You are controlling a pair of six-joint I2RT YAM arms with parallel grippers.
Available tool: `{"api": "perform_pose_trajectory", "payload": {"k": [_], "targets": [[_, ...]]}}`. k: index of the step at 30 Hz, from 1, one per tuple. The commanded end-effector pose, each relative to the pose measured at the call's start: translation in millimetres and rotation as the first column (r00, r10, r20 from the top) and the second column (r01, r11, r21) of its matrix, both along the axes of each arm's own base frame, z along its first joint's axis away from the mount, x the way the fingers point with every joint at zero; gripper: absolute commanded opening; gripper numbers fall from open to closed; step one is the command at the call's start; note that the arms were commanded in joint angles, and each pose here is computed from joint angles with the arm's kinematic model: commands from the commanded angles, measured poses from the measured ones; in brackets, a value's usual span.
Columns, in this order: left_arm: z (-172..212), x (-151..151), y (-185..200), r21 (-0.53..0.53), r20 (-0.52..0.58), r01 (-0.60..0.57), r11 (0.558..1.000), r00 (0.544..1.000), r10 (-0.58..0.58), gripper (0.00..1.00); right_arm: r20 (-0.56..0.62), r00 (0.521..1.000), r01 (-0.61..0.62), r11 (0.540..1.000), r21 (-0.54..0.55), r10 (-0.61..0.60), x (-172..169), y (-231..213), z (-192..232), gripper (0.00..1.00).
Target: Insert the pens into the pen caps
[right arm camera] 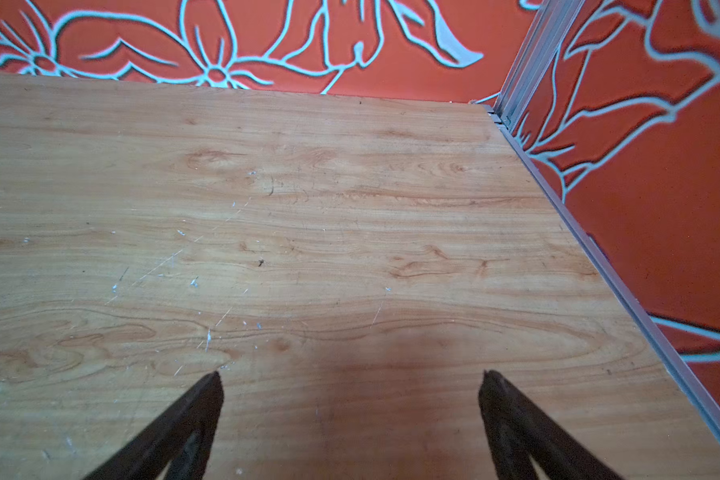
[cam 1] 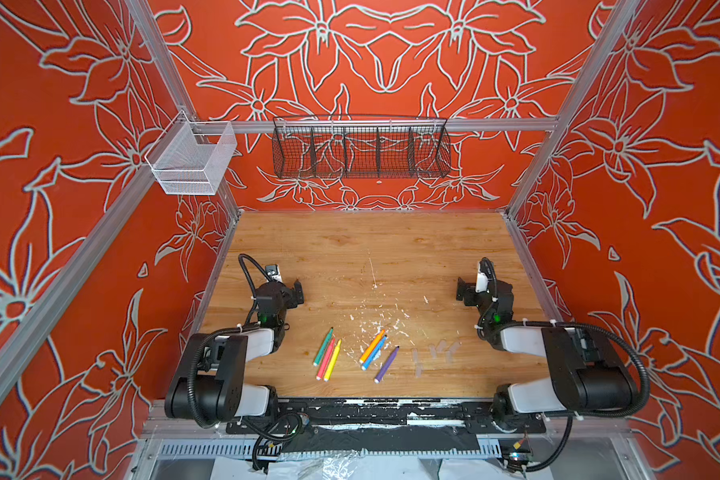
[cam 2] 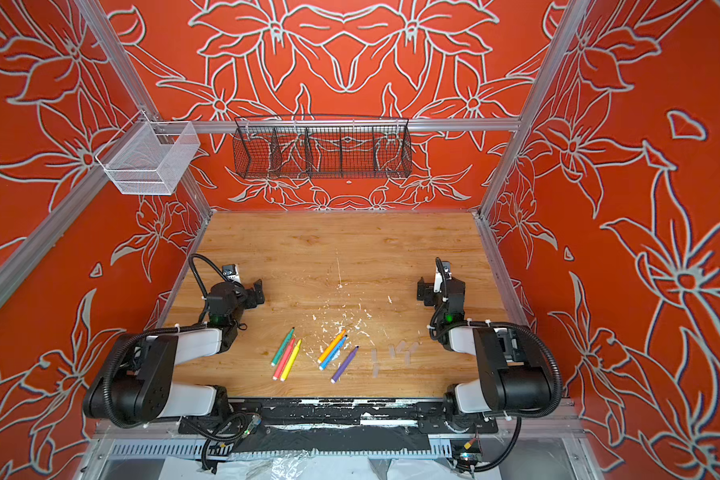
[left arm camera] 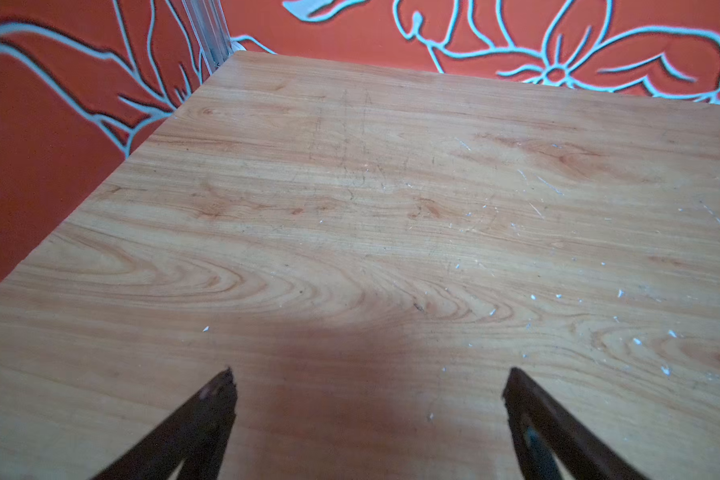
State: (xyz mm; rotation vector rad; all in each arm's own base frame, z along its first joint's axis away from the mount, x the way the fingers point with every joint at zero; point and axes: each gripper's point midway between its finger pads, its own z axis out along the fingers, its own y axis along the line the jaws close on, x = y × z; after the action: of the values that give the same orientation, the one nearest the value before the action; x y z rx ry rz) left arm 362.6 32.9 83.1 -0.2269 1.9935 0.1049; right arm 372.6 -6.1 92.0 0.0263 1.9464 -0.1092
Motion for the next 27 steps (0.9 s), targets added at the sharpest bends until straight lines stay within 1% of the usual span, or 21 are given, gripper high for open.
{"api": "perform_pose_trajectory", "payload": {"k": [1, 24, 27], "targets": [[4.1, 2.8, -4.9, -0.005, 0.014, 0.032, 0.999, 0.999, -0.032, 0.97, 0.011, 1.0, -0.01, 1.0, 0.009, 0.01, 1.3, 1.7, 1.9, 0.97], [4.2, 1.6, -5.6, -0.004, 0.019, 0.037, 0.999, 0.999, -0.037, 0.97, 0.016, 1.0, -0.009, 1.0, 0.008, 0.009, 0.8, 1.4, 2.7, 0.98], [14.0, 2.8, -8.2, -0.006, 0.021, 0.053, 0.999, 0.998, -0.052, 0.97, 0.031, 0.997, 0.069, 0.998, 0.005, -0.069, -1.9, -11.0, 14.1, 0.98]]}}
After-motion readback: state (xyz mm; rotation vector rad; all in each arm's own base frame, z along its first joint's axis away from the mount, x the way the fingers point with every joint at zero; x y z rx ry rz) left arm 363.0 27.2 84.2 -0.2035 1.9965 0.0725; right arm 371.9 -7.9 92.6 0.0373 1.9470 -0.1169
